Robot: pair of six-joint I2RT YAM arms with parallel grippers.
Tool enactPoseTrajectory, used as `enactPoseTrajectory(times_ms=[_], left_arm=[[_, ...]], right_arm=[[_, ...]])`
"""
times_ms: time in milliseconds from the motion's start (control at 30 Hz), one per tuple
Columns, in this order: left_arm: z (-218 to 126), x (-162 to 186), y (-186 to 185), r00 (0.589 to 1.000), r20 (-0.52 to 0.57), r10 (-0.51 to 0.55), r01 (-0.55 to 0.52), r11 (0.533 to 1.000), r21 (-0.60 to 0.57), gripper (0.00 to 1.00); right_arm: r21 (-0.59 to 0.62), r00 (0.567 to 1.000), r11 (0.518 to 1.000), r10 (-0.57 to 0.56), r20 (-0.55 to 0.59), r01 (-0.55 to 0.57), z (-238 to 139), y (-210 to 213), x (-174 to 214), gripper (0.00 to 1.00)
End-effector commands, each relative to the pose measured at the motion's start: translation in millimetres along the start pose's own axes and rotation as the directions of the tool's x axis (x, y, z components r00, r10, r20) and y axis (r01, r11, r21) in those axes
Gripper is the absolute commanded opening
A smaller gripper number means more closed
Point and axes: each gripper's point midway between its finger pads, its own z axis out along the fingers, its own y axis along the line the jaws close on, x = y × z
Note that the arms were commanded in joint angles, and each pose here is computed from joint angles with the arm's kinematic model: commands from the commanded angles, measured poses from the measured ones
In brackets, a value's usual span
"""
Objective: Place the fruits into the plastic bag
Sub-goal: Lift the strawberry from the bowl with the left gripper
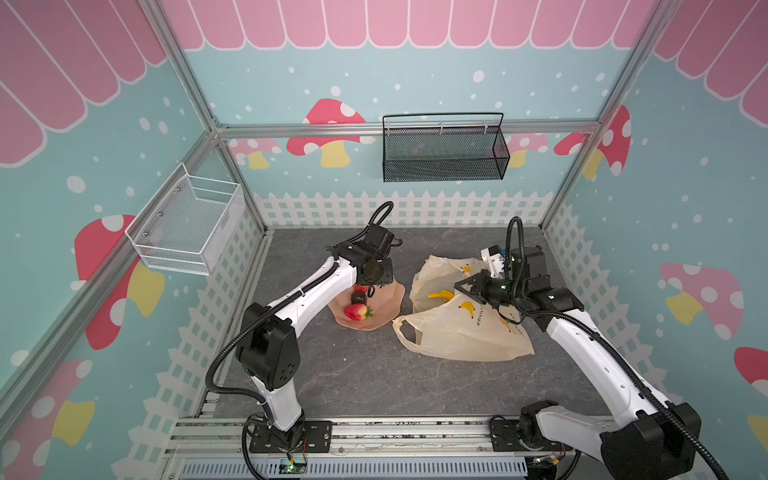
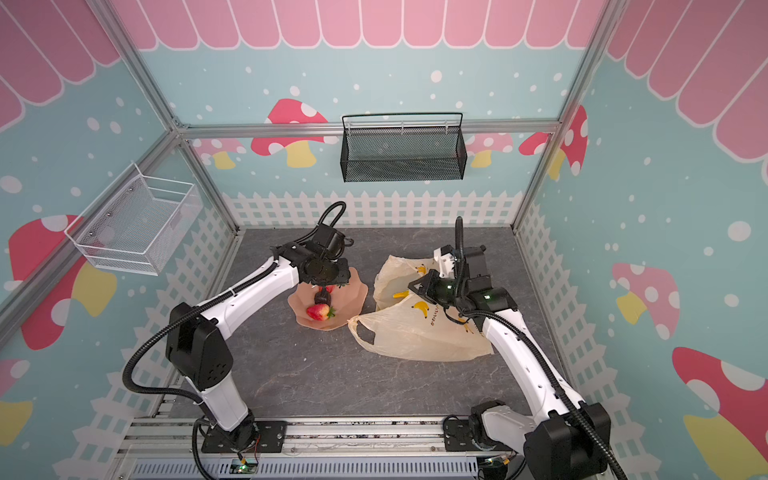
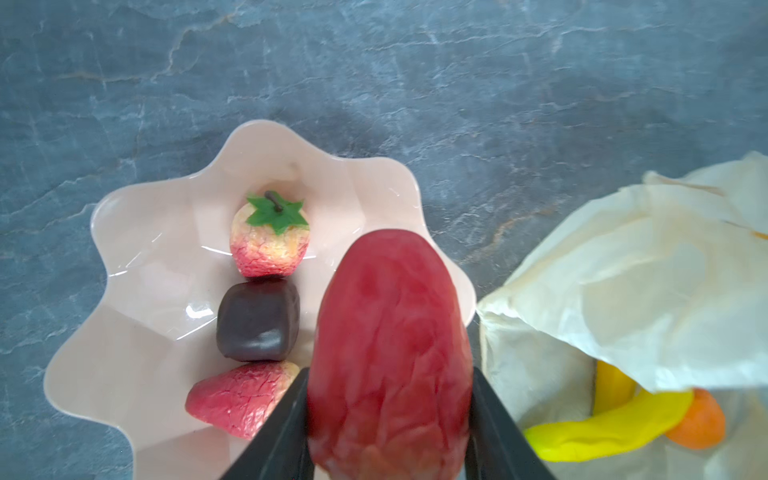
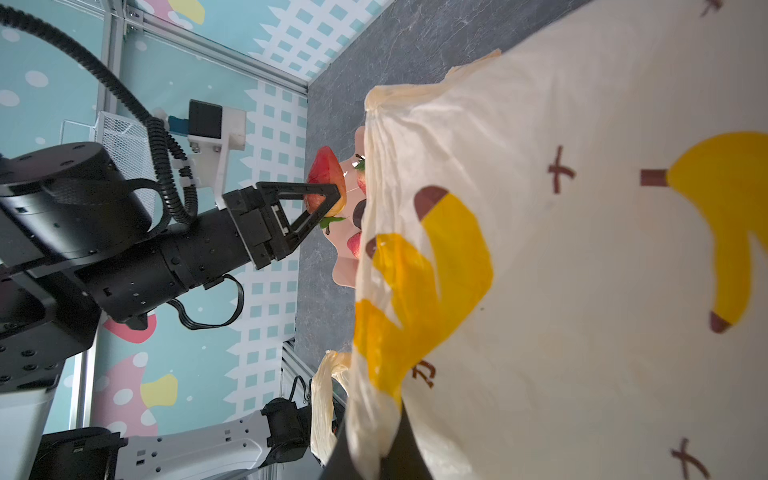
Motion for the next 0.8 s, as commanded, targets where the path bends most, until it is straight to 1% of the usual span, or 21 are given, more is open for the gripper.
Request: enactPoseTrajectory(times_ms=[0, 100, 133, 200, 267, 333, 400, 500, 533, 567, 633, 767], left_arm=[[-10, 6, -9, 0.996, 0.001, 0.089, -0.089, 0.994, 0.068, 0.41], [-17, 10, -13, 0.987, 0.013, 0.162, -0.163, 0.981, 0.101, 0.39], [-19, 11, -14, 0.98, 0.016, 0.198, -0.199, 0.974, 0.109, 0.38], [-26, 17, -21, 0.955, 0.029, 0.297, -0.298, 0.944, 0.141, 0.37], [-33, 24, -27, 0.911, 0.064, 0.407, -0.412, 0.897, 0.16, 0.35], [-38, 31, -30, 0.864, 0.091, 0.494, -0.503, 0.847, 0.173, 0.31], [-43, 40, -34, 0.822, 0.11, 0.558, -0.568, 0.795, 0.211, 0.31], [-49, 57, -44, 0.742, 0.137, 0.656, -0.665, 0.697, 0.267, 0.29], [-49, 60, -45, 0.72, 0.141, 0.68, -0.689, 0.675, 0.264, 0.28], [-48, 61, -46, 0.705, 0.142, 0.695, -0.705, 0.664, 0.251, 0.26], [-48, 66, -51, 0.688, 0.128, 0.714, -0.717, 0.643, 0.269, 0.23], [-43, 80, -67, 0.654, 0.115, 0.747, -0.74, 0.602, 0.298, 0.23]], right_arm=[[-0.007, 1.0, 1.0, -0.02, 0.003, 0.02, 1, 4, -2, 0.0], [-0.004, 1.0, 1.0, -0.018, 0.001, 0.018, 2, 3, -1, 0.0], [-0.003, 1.0, 1.0, -0.017, 0.001, 0.017, 2, 3, -1, 0.0], [-0.004, 1.0, 1.0, -0.018, 0.003, 0.018, 2, 3, -2, 0.0], [-0.001, 1.0, 1.0, -0.02, 0.005, 0.02, 1, 3, -2, 0.0], [0.002, 1.0, 1.0, -0.02, 0.004, 0.02, 1, 3, -1, 0.0], [0.004, 1.0, 1.0, -0.018, 0.001, 0.018, 1, 2, -1, 0.0], [0.003, 1.0, 1.0, -0.02, 0.002, 0.02, 1, 3, -1, 0.0], [0.004, 1.0, 1.0, -0.021, 0.003, 0.021, 1, 3, -1, 0.0], [0.005, 1.0, 1.0, -0.022, 0.002, 0.022, 1, 3, -2, 0.0], [0.007, 1.0, 1.0, -0.024, 0.005, 0.024, 0, 4, -3, 0.0], [0.007, 1.0, 1.0, -0.023, 0.004, 0.023, 0, 4, -3, 0.0]])
